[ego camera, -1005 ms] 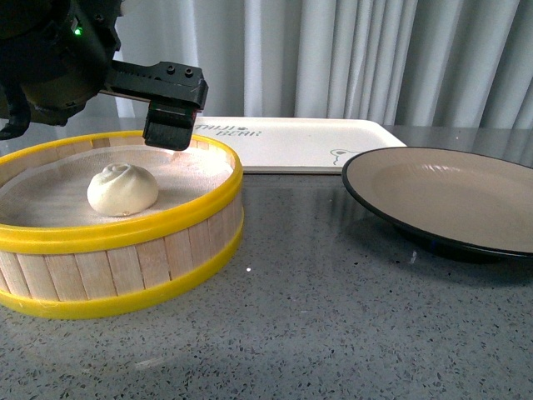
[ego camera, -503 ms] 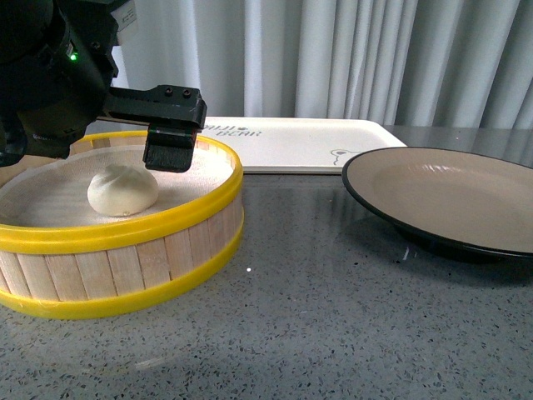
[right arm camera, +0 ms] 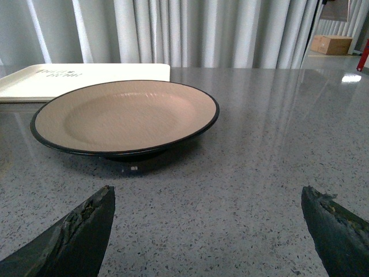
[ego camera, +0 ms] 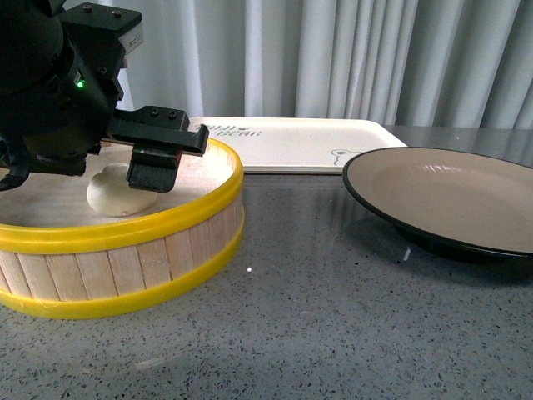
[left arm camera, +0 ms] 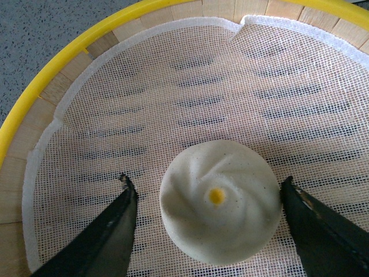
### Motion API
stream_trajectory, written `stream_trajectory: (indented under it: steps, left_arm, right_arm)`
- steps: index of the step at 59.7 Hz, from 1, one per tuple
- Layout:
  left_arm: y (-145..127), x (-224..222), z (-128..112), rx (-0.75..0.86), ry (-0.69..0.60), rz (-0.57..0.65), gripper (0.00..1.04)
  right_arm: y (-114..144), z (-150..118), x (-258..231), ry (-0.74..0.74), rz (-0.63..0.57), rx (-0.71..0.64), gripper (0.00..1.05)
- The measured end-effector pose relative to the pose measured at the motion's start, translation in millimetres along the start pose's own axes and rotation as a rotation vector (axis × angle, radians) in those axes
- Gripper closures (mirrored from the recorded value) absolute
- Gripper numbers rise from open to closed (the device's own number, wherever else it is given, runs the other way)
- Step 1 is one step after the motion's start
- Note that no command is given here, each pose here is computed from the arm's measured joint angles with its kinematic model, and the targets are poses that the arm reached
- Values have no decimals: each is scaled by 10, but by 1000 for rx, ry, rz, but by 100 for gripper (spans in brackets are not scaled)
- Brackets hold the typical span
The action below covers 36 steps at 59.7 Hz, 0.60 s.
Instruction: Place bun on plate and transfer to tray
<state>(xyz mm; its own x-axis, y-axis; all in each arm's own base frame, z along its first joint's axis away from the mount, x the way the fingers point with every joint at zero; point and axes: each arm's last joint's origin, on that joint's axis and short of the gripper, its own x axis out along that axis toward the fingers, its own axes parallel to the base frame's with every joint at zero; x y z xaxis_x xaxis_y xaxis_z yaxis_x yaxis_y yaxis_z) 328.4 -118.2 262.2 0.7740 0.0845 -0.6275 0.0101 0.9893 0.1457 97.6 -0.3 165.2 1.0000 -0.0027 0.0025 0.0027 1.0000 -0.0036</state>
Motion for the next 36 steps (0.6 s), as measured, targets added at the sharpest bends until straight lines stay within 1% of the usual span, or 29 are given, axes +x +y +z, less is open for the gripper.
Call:
stream_trajectory:
  steps: [4, 7, 9, 14, 22, 25, 29, 36]
  left_arm:
    - [-1, 4, -2, 1, 1, -1, 45]
    - [-2, 5, -2, 2, 2, -1, 54]
    - [-2, 5, -2, 2, 2, -2, 57]
    - [-1, 5, -2, 2, 2, -3, 71]
    - [-2, 5, -3, 2, 2, -4, 87]
    - [-1, 6, -4, 2, 4, -6, 95]
    - [2, 6, -6, 0, 7, -6, 101]
    - [9, 0, -2, 1, 16, -9, 101]
  right_arm:
    - [0, 0, 0, 0, 0, 0, 9]
    - [0, 0, 0, 0, 0, 0, 9]
    - [0, 0, 0, 0, 0, 0, 9]
    - [0, 0, 0, 0, 0, 0, 9]
    - [0, 0, 0, 0, 0, 0, 9]
    - [0, 0, 0, 0, 0, 0, 9]
    - [0, 0, 0, 0, 0, 0, 9]
    - [0, 0, 0, 0, 0, 0, 9]
